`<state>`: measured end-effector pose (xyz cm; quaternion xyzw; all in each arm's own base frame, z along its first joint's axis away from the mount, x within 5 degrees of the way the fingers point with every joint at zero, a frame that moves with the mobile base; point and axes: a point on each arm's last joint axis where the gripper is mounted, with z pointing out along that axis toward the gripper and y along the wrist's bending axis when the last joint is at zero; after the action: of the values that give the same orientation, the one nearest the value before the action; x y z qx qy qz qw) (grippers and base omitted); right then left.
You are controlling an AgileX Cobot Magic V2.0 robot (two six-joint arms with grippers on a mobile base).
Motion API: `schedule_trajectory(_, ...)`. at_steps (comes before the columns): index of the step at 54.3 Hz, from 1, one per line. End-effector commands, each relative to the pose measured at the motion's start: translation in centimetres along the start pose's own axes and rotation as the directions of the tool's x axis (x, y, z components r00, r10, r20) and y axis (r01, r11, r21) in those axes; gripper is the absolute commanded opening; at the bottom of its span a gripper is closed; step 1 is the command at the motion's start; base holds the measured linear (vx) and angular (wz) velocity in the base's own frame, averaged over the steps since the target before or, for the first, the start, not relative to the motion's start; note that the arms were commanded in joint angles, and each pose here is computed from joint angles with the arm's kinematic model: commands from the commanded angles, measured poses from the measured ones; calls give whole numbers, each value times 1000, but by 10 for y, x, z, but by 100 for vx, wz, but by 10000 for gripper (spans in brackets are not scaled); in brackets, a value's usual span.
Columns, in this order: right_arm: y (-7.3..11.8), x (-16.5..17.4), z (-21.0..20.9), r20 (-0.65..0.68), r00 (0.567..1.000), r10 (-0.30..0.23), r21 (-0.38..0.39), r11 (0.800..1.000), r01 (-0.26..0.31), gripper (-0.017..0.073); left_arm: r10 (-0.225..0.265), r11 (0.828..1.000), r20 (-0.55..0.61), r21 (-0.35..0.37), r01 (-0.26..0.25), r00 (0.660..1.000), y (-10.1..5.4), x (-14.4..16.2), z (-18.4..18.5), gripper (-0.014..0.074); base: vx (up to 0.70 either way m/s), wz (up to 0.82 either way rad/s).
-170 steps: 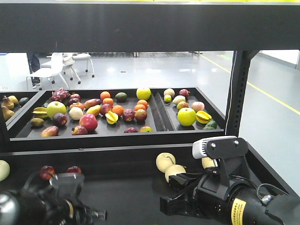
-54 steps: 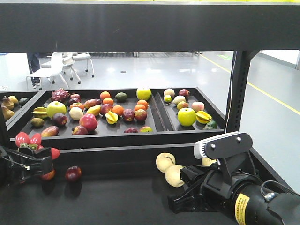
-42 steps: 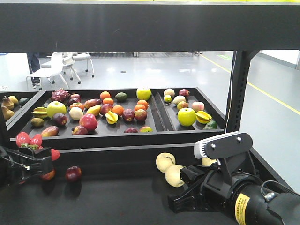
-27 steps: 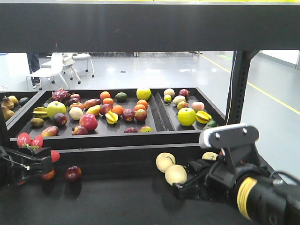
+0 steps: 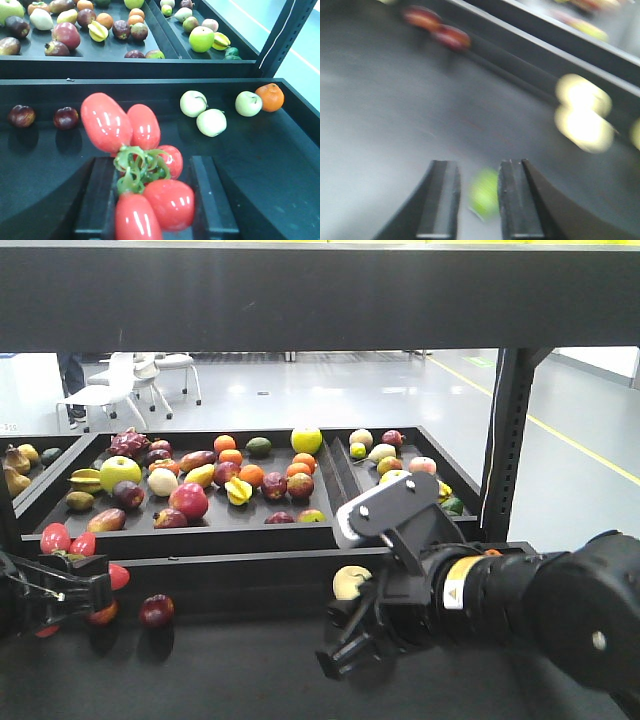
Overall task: Pick snacks and fruit into basket
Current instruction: 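Move the right gripper down over the green lime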
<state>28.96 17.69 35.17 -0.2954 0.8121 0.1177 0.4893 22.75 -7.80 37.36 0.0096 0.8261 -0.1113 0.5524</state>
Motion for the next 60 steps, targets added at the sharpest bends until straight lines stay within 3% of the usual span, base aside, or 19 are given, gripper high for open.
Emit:
schedule_trajectory(1,-14,-29,-17,210,975,68,16,997,-73,318,6,998,101,57,-12,995,-6,-17,-10,-6,0,0)
schedule_trajectory(8,-40,-26,-16,245,942,228,34,969,-243,370,6,998,101,57,-12,995,-6,-17,-10,-6,0,0)
schedule_trajectory(13,-54,-21,-13,239,935,263,60,957,-284,430,6,998,101,57,-12,995,-6,-17,-10,-6,0,0)
schedule_trajectory(18,-59,-18,-8,224,938,263,73,956,-285,484,6,998,101,57,-12,995,-6,-17,-10,-6,0,0)
schedule_trajectory(29,-59,-17,-7,216,963,163,96,978,-187,507,6,998,101,57,-12,995,-6,-17,-10,-6,0,0)
schedule_trajectory(46,-56,-15,-6,193,957,217,62,971,-232,529,6,998,101,57,-12,995,-6,-17,-10,-6,0,0)
schedule_trajectory(60,-55,-14,-6,181,956,233,47,968,-245,657,6,998,101,57,-12,995,-6,-17,-10,-6,0,0)
